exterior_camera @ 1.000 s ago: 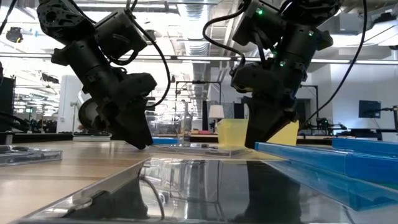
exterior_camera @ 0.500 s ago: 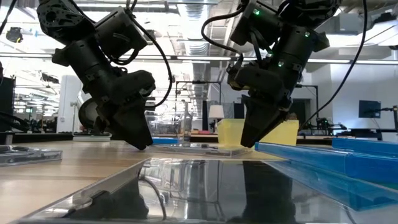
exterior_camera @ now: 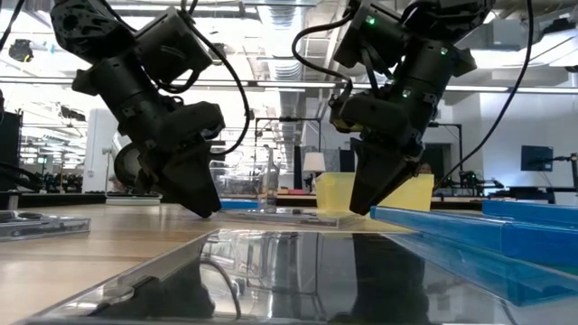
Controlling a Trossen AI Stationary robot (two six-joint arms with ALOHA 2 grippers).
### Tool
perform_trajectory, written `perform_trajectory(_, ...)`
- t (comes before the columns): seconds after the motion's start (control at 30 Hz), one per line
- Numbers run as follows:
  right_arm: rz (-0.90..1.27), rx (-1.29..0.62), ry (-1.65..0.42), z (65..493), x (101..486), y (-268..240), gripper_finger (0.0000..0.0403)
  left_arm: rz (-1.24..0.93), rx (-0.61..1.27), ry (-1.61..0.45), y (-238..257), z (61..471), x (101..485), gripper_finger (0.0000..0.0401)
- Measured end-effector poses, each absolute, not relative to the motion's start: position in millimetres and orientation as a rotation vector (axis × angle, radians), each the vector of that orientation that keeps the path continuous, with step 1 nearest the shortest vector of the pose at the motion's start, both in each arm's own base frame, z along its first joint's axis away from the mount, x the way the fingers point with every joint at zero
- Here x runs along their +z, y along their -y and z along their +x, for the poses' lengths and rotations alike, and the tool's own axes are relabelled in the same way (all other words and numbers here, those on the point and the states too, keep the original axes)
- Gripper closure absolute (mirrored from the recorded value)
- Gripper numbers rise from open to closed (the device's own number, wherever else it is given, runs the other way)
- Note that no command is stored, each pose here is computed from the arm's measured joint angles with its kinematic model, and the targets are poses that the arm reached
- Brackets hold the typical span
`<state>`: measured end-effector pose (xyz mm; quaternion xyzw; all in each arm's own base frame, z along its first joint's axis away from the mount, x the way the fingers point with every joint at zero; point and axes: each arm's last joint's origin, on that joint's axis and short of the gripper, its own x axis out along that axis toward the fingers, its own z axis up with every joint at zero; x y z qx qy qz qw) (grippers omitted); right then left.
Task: Pick & place jewel cases by type
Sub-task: Put the top right black CD case into the yellow bin
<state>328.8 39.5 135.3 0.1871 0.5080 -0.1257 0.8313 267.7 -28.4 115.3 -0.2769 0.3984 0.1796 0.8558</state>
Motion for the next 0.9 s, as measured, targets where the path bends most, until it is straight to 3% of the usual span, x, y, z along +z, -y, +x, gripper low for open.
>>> perform_trajectory(0.3, 0.408, -0.278, -1.067, 330.2, 135.7, -33.7, 0.0295, -0.538, 0.359, -0.858, 35.4, 265.4, 114.6, 0.0264)
perform_trajectory(0.53, 0.404, -0.268, -1.072, 329.6, 135.6, -37.0, 0.0295, -0.478, 0.454, -0.857, 31.9, 258.6, 120.6, 0.0283)
perform_trajectory(0.9, 0.41, -0.25, -1.078, 329.4, 135.6, -39.4, 0.0295, -0.363, 0.417, -0.927, 39.0, 302.1, 116.0, 0.0319)
